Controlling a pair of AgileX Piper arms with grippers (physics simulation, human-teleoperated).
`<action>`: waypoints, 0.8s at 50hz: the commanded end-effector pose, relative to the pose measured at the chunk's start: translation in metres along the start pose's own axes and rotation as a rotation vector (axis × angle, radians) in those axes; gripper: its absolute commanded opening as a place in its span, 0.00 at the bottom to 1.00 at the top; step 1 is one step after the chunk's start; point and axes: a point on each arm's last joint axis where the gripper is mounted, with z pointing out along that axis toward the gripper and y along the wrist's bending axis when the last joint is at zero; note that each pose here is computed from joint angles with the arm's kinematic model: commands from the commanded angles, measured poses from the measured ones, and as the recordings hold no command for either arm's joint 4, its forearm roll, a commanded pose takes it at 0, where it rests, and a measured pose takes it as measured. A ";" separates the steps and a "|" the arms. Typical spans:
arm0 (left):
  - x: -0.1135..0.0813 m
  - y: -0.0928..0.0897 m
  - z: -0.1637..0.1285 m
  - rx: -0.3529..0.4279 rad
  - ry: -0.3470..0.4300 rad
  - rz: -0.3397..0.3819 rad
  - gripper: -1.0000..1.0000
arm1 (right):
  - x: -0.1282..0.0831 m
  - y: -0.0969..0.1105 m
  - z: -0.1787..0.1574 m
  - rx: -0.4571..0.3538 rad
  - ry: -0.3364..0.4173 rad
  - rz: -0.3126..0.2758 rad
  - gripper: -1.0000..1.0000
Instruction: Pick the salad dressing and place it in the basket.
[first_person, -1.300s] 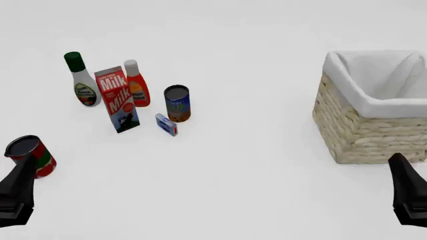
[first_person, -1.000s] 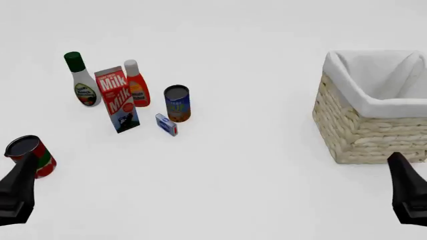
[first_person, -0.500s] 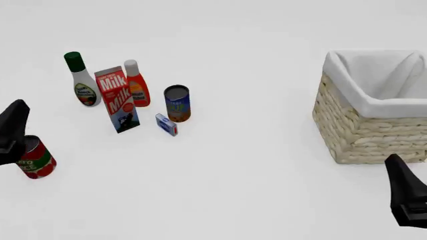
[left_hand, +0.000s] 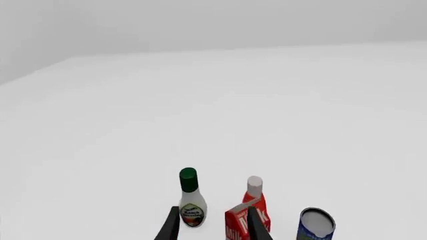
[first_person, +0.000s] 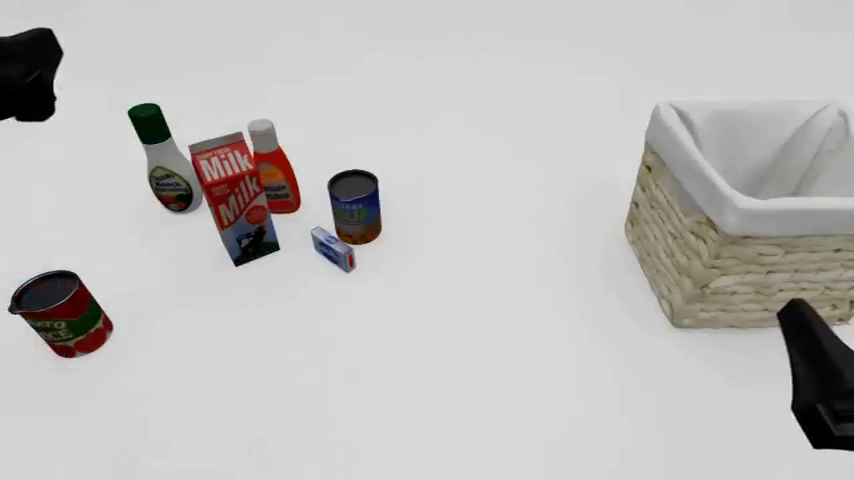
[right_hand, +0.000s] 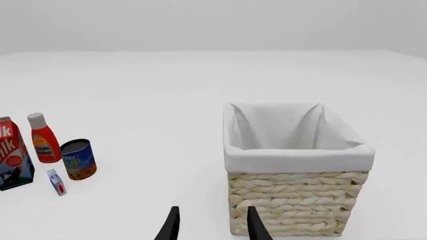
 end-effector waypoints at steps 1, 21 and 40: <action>-0.017 0.008 0.053 -0.026 0.048 0.018 1.00 | 0.006 0.000 0.001 -0.004 0.002 -0.002 1.00; -0.026 0.026 0.132 -0.067 0.147 -0.028 1.00 | 0.011 0.000 0.001 -0.003 -0.001 -0.006 1.00; -0.023 0.050 0.186 -0.119 0.197 -0.062 1.00 | 0.012 0.000 0.001 -0.009 -0.002 0.000 1.00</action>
